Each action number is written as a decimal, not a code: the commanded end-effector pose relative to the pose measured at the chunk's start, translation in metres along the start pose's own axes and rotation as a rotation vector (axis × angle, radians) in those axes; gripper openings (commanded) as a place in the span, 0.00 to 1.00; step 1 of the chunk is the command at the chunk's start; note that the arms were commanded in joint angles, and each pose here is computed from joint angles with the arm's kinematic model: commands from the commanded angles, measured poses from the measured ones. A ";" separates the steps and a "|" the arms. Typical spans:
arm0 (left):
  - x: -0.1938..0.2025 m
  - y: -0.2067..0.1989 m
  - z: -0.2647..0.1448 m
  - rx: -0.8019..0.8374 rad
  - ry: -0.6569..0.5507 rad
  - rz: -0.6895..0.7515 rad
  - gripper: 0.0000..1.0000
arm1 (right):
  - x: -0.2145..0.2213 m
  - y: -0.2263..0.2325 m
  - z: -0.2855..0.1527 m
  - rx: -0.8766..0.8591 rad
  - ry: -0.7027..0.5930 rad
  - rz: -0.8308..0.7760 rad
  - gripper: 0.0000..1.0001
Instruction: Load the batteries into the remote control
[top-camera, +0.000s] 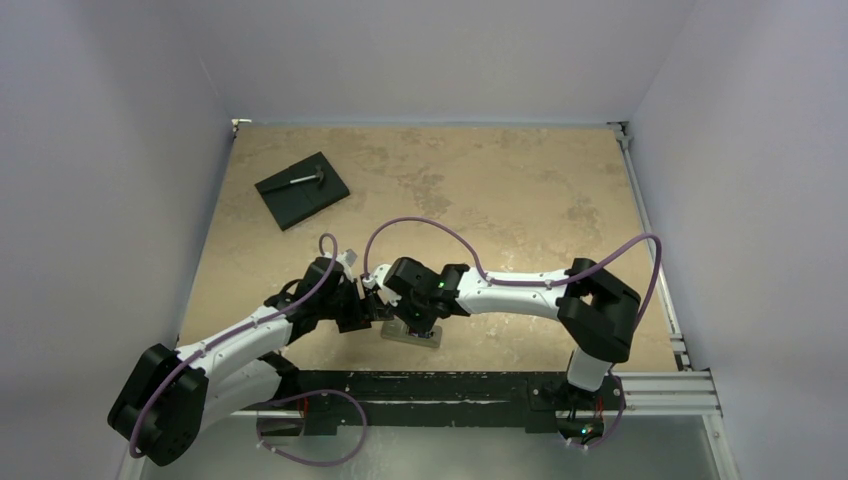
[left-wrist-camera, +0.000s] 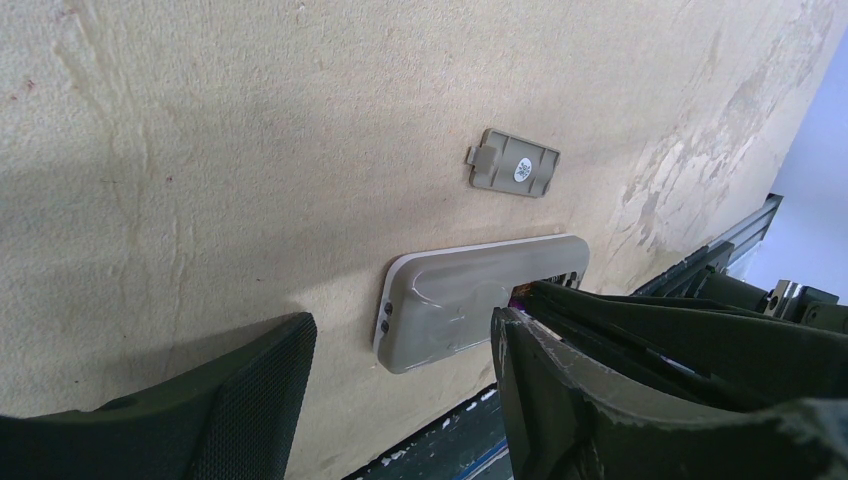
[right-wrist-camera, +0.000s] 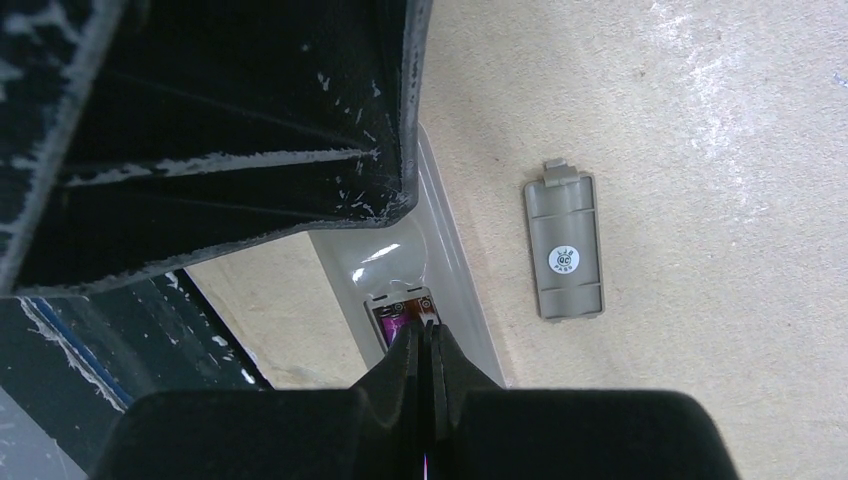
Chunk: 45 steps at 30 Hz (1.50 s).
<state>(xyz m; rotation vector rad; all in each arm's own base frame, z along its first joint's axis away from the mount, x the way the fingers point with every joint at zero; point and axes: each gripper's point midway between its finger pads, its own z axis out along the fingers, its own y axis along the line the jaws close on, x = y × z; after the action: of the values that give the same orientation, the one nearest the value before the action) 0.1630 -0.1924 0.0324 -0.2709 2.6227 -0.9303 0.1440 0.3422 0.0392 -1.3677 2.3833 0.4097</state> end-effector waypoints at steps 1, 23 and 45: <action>0.004 0.017 0.002 -0.059 0.006 0.004 0.65 | -0.002 0.004 0.003 -0.021 -0.009 0.000 0.00; 0.004 0.016 0.002 -0.056 0.004 0.007 0.65 | -0.021 0.001 -0.021 0.008 -0.082 0.011 0.00; 0.004 0.018 0.011 -0.057 0.032 0.040 0.61 | -0.009 -0.004 -0.076 0.032 -0.287 0.358 0.18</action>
<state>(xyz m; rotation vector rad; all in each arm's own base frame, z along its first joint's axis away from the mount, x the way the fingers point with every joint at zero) 0.1690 -0.1999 0.0305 -0.2490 2.6194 -0.9602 0.1353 0.3156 0.0977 -0.9973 2.3776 0.5454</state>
